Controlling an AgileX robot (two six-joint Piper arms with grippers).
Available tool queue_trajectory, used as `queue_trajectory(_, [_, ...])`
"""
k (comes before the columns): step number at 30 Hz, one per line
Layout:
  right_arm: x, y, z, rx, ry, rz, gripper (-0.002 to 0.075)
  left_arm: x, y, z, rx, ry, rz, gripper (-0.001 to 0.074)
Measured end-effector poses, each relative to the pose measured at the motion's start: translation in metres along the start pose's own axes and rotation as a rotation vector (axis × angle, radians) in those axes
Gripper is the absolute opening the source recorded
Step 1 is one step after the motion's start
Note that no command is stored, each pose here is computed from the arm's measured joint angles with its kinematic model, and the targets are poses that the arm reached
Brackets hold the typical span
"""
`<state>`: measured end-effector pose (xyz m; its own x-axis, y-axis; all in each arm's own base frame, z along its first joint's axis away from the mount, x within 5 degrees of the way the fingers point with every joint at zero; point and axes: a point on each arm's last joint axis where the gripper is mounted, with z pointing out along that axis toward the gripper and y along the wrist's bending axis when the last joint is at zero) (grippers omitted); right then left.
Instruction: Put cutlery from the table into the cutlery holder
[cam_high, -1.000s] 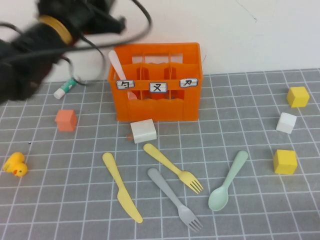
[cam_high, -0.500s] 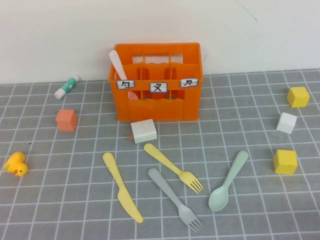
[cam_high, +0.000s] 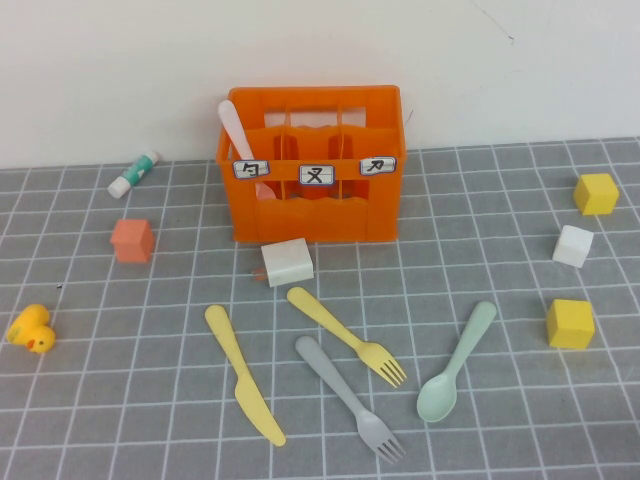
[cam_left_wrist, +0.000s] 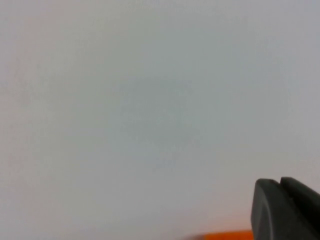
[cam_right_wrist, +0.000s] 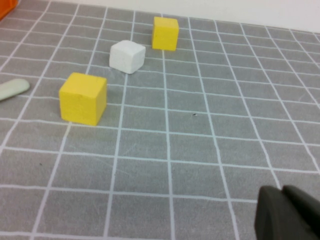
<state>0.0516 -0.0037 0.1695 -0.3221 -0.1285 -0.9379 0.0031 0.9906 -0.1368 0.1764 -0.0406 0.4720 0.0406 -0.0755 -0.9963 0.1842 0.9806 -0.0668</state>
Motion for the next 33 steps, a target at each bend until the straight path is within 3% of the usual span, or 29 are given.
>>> queue_trajectory(5, [0.0, 0.0, 0.0, 0.002, 0.0, 0.001, -0.0003, 0.043, 0.009, -0.054, -0.011, 0.012, -0.056, 0.0])
queue_trajectory(13, [0.0, 0.0, 0.0, 0.003, 0.0, 0.001, -0.0003, 0.18, 0.03, -0.11, -0.127, 0.087, -0.136, 0.0])
queue_trajectory(18, [0.0, 0.0, 0.0, 0.005, 0.001, 0.002, -0.0003, 0.238, 0.035, -0.134, -0.173, 0.02, -0.139, -0.0001])
queue_trajectory(24, [0.0, 0.0, 0.0, 0.006, 0.001, 0.0, -0.0003, 0.265, 0.039, -0.14, -0.228, 0.026, -0.211, -0.0001])
queue_trajectory(33, [0.0, 0.0, 0.0, 0.006, 0.001, 0.0, -0.0003, 0.29, 0.042, -0.145, -0.285, 0.285, -0.281, -0.0001])
